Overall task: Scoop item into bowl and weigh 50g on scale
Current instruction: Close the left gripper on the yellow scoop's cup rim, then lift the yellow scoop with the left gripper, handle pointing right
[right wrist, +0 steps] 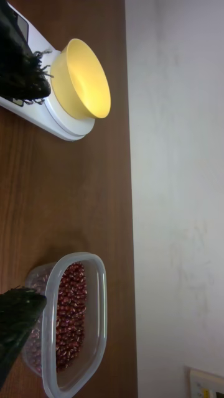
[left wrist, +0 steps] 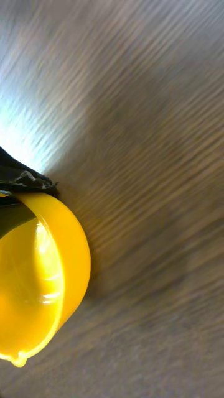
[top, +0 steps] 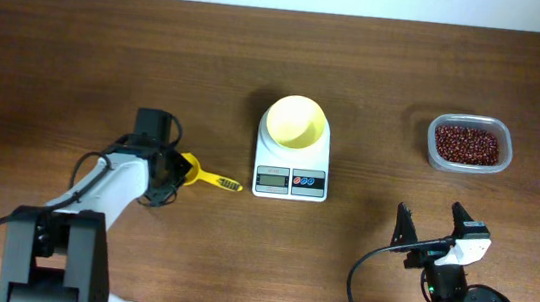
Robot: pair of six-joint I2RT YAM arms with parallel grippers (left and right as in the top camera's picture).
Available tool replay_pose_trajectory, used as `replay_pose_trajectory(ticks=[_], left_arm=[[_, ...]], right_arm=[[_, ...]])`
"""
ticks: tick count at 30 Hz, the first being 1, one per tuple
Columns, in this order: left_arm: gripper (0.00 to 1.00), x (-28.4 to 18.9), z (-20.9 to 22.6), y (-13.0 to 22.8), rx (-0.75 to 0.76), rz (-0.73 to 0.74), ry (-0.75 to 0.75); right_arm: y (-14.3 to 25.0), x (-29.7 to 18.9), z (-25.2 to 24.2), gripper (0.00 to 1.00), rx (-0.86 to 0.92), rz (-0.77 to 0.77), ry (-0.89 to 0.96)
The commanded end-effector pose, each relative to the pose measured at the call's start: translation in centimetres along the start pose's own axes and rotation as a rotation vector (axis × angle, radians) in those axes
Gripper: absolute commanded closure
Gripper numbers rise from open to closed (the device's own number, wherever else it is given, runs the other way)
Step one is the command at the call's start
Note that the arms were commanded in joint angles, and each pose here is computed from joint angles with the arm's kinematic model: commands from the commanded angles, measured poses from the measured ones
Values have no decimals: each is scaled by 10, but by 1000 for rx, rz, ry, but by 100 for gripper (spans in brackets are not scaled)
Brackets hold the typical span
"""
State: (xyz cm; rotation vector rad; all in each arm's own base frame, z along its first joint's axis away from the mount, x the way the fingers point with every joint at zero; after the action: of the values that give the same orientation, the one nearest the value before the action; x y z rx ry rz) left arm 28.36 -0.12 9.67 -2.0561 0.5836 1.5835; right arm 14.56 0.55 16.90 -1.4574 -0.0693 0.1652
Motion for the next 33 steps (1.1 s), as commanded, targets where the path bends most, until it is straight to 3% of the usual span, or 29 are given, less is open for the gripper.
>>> replay_pose_trajectory(ticks=[1, 5, 12, 19, 22, 26, 33], left_arm=[[100, -7, 7, -19, 135, 5, 23], [100, -19, 2, -25, 304, 27, 129], [100, -29, -9, -15, 316, 131, 303], [100, -39, -14, -17, 328, 101, 345], [100, -60, -23, -24, 355, 3, 415], [100, -110, -38, -42, 385, -266, 510], [100, -176, -55, -74, 244, -635, 563]], right_arm=[[2, 0, 1, 1, -1, 0, -3], [2, 0, 1, 1, -1, 0, -4], [2, 0, 1, 1, -1, 0, -3], [2, 0, 1, 1, -1, 0, -4], [2, 0, 1, 1, -1, 0, -3], [2, 0, 1, 1, -1, 0, -3], [2, 0, 1, 1, -1, 0, -3]])
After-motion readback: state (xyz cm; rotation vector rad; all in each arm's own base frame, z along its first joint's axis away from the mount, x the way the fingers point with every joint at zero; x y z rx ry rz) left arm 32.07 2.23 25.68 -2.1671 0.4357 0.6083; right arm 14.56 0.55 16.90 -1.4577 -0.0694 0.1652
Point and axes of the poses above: each gripper's point midway between its finger pads, its own x axis out along the fingers, its own z axis along the line the jaws close on, y = z × x, the point moved 10 cm from there along -x, back along the fingers
